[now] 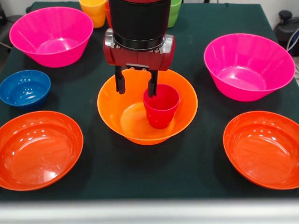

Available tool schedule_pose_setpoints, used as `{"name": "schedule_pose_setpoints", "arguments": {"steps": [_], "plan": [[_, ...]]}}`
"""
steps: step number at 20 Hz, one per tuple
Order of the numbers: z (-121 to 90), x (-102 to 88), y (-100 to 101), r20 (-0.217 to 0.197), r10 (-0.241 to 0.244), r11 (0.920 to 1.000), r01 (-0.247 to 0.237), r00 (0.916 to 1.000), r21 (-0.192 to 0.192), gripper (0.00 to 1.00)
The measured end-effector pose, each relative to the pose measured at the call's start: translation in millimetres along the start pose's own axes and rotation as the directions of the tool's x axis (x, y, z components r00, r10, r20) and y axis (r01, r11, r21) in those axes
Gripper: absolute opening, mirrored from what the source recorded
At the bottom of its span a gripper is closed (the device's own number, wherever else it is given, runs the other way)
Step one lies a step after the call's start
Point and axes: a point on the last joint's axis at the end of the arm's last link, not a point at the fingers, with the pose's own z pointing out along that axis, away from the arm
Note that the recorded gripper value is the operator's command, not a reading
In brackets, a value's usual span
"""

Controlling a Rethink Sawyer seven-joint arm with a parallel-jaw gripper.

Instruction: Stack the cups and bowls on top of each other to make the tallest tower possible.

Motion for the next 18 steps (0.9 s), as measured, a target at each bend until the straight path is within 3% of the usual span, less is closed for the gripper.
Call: {"name": "schedule_pose_setpoints", "arguments": {"steps": [7, 18], "plan": [[14, 2.5, 3, 0.007, -0.001, 1.0, 0.001, 1.0, -0.009, 1.0], [48, 23.3, 11, -0.048, -0.012, 0.9996, 0.01, 0.9988, -0.025, 1.0]]}}
